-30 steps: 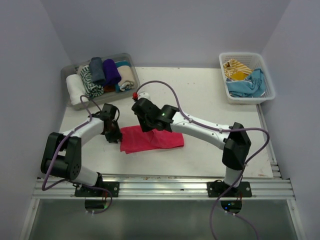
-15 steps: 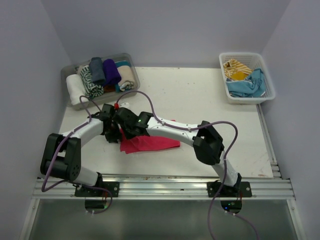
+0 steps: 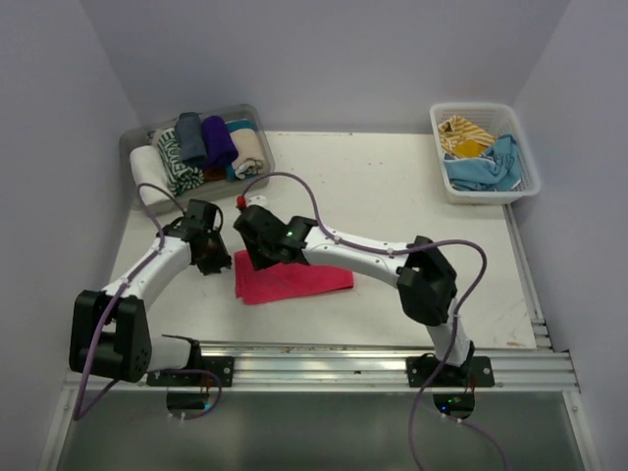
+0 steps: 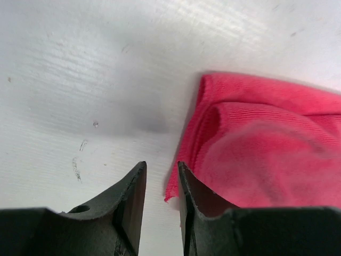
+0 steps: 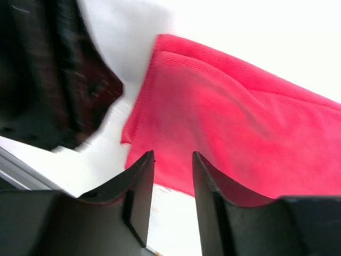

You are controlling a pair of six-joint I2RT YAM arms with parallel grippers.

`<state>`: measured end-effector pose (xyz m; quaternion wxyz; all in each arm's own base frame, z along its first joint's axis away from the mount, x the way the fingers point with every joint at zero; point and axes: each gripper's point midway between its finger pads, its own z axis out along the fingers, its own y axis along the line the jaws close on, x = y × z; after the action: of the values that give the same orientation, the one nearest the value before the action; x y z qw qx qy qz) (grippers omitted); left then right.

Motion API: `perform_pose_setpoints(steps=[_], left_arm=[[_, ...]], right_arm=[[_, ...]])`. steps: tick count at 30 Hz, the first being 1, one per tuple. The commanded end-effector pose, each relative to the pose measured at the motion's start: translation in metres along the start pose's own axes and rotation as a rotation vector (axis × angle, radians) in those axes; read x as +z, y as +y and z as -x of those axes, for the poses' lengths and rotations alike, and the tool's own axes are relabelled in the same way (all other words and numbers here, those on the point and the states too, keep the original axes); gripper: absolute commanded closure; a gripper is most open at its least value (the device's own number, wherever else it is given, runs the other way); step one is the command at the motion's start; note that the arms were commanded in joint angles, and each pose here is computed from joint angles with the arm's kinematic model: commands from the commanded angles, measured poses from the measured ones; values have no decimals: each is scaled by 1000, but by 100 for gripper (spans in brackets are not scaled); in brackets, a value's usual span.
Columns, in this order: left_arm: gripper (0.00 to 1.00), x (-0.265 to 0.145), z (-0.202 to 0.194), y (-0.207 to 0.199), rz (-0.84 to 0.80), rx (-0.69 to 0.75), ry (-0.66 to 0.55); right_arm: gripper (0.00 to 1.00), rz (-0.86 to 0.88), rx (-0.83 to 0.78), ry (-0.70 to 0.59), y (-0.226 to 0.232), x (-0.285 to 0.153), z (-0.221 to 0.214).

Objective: Roll the towels
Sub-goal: Fold the towel

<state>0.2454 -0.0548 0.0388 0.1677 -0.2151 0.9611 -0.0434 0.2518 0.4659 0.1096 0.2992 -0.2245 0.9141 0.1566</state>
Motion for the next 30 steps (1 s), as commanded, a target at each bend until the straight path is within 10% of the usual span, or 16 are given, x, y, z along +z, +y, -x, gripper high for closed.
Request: perform_pose_setpoints(steps=[1, 8, 21, 30], left_arm=[[67, -28, 32, -11, -38, 0, -119], [70, -35, 20, -68, -216, 146, -111], [71, 27, 3, -58, -81, 148, 42], [71, 37, 1, -48, -31, 152, 54]], right_arm=[[66, -46, 128, -159, -56, -57, 54], [60, -188, 355, -36, -205, -62, -20], [49, -71, 424, 117, -227, -24, -77], [62, -87, 442, 158, -235, -3, -96]])
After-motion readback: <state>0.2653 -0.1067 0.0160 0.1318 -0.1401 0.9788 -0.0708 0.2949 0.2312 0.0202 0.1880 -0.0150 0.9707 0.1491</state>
